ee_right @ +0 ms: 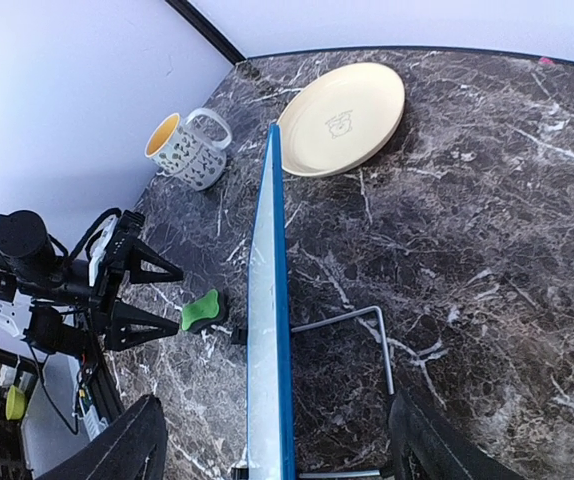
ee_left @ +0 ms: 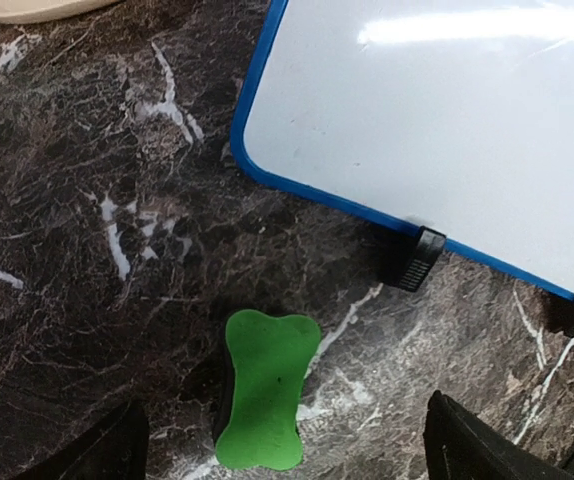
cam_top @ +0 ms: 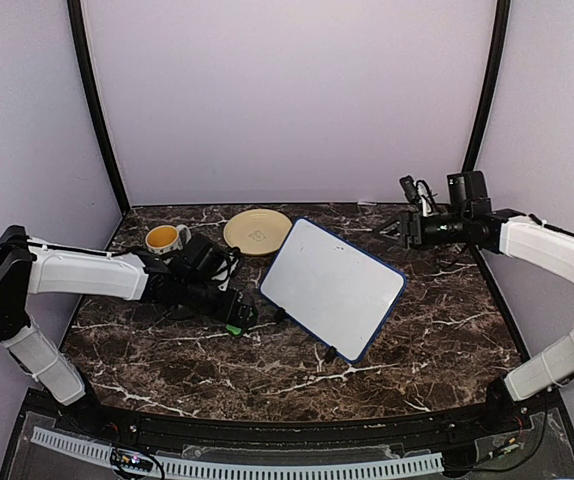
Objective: Erase the whiteboard
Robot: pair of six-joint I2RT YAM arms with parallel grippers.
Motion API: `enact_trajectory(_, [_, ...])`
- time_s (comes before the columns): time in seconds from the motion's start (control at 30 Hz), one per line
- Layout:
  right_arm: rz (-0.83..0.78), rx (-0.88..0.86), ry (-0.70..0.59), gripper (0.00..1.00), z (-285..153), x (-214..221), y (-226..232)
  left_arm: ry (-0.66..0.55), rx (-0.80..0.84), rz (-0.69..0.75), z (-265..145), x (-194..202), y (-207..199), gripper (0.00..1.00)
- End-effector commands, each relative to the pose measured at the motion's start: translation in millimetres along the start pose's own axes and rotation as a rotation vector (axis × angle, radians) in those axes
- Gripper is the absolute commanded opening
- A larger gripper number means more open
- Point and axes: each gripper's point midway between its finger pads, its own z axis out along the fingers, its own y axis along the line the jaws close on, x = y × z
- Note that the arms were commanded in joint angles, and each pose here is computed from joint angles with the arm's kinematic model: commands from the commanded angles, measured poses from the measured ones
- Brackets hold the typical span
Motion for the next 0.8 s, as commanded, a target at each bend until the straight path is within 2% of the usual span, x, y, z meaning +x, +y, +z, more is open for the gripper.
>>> enact_trajectory(0.0, [-0.020, 0.011, -0.083, 0.78, -26, -18, 4, -0.117, 0.071, -0.001, -33, -36, -10, 0.99])
enact_trajectory(0.1, [-0.017, 0.045, -0.149, 0.79, -45, -25, -1, -0.174, 0.093, -0.026, -48, -50, -6, 0.99])
enact_trajectory(0.27, [0.019, 0.115, -0.244, 0.81, -69, -19, -15, -0.364, 0.100, -0.138, -95, -76, 17, 0.99])
enact_trajectory(0.47, [0.093, 0.211, -0.318, 0.88, -87, 12, -42, -0.504, -0.016, -0.305, -132, -60, 67, 0.99])
enact_trajectory(0.57, [0.143, 0.249, -0.326, 0.92, -87, 34, -57, -0.521, -0.072, -0.349, -139, -46, 84, 0.99])
enact_trajectory(0.63, [0.164, 0.274, -0.342, 0.98, -88, 47, -66, -0.519, -0.104, -0.375, -140, -36, 92, 0.99])
enact_trajectory(0.77, [0.223, 0.313, -0.363, 0.98, -87, 78, -80, -0.457, -0.150, -0.428, -121, -4, 106, 0.99])
